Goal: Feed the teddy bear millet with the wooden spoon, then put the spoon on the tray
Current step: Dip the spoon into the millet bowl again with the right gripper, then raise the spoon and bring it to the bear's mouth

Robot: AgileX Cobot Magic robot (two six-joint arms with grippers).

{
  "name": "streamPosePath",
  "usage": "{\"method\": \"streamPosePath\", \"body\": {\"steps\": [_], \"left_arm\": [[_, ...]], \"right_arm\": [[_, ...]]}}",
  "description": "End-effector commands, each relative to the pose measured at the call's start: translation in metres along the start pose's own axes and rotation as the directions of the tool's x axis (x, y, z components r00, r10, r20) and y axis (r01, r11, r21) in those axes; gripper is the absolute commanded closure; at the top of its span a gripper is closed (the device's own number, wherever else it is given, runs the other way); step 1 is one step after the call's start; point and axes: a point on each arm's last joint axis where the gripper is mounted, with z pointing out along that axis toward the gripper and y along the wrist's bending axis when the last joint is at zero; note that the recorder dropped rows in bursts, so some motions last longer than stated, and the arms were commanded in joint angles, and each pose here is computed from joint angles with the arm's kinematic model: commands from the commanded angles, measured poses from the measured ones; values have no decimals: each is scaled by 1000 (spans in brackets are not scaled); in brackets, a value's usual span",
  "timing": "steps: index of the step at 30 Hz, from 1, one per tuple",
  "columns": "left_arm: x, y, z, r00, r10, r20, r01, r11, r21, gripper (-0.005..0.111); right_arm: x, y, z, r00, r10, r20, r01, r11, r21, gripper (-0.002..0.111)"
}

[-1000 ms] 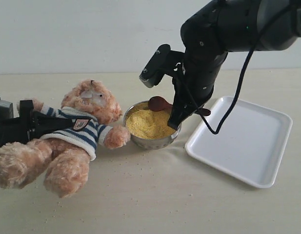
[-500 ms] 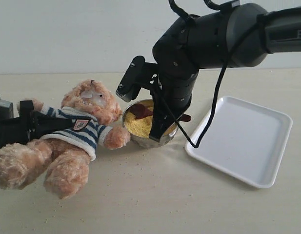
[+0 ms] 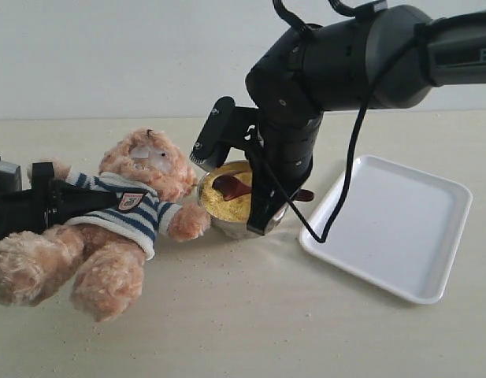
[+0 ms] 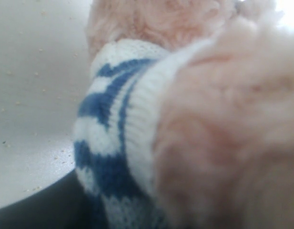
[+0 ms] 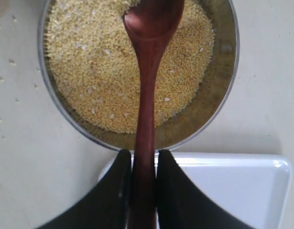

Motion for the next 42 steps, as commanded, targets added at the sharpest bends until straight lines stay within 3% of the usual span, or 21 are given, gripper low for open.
{"method": "streamPosePath", "body": {"steps": [1,25,37,42], "left_arm": [[-1,-2,2,1000,6,2,-6,1000,21,102],[-1,-2,2,1000,6,2,-6,1000,21,102],[-11,-5,3,999,38,13,-38,999,29,102],[-16,-8,4,999,51,20,-51,998,34,102]], "right_arm": [[-3,2,-2,1000,6,22,-5,1000,-30,108],[6,-9,-27,996,84,-5,-84,996,39,108],[2,-21,-67,983,101,156,-116,989,89,108],[-16,-22,-83,950,122,287,-141,989,46,108]]}}
